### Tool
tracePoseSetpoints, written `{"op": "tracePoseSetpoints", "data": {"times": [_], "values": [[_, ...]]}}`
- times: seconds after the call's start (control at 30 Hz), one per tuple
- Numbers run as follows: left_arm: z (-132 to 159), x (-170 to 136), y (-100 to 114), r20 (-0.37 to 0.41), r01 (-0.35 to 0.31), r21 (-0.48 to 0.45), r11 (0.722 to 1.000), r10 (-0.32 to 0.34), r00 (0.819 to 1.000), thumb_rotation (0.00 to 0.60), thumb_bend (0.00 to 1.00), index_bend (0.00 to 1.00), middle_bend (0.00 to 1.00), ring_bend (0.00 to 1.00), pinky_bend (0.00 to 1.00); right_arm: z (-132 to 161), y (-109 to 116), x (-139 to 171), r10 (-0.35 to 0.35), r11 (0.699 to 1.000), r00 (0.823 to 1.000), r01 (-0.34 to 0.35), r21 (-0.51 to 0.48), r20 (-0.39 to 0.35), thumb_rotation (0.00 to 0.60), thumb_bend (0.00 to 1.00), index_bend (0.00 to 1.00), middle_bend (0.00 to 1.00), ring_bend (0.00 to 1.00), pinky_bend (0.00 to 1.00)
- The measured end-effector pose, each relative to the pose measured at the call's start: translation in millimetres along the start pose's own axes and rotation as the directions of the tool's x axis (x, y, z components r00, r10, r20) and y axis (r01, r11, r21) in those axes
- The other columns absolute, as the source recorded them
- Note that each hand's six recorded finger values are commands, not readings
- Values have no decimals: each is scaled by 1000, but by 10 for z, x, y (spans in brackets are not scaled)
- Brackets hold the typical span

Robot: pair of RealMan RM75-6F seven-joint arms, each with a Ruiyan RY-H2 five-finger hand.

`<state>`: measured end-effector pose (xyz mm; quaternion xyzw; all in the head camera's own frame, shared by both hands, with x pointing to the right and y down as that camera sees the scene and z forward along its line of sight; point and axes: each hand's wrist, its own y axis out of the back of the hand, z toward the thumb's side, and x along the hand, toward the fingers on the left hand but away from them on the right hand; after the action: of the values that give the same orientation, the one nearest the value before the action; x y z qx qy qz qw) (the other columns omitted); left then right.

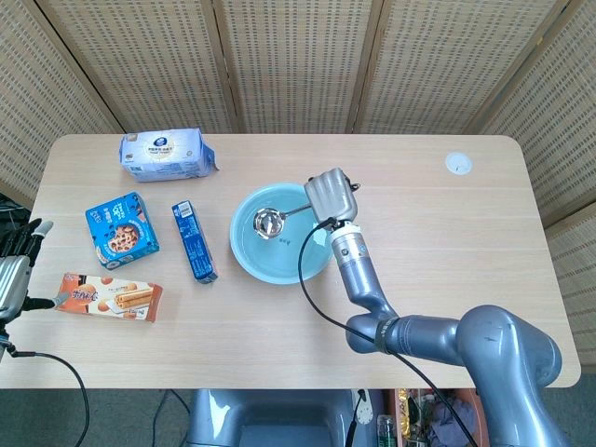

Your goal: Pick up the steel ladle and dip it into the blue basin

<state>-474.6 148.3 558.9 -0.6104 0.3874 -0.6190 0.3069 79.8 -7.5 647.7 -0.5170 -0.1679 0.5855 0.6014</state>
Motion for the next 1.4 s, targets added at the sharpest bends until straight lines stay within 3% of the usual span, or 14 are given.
{"op": "tracePoseSetpoints", "data": {"times": [0.37,0.67,0.8,1.23,1.4], "values": [[-34,36,1,-12,5,-7,1000,-5,1000,600,0,0,0,0,0,167,-50,-56,-113,969,993,119,219,-39,600,832,741,925,885,1000],[-42,45,-3,-13,8,-6,1000,-8,1000,600,0,0,0,0,0,246,-127,-44,-177,894,981,191,405,-74,600,832,745,929,888,1000],[-52,44,-2,-16,7,-7,1000,-7,1000,600,0,0,0,0,0,252,-204,-33,-172,867,983,185,463,-70,600,832,745,929,888,1000],[-33,43,-15,-12,10,-2,1000,-10,1000,600,0,0,0,0,0,273,-391,83,-105,822,993,120,556,-58,600,832,746,929,888,1000],[-24,33,-14,-9,10,-5,1000,-10,1000,600,0,0,0,0,0,324,-407,169,-86,824,994,107,556,-65,600,832,746,929,888,1000]]}}
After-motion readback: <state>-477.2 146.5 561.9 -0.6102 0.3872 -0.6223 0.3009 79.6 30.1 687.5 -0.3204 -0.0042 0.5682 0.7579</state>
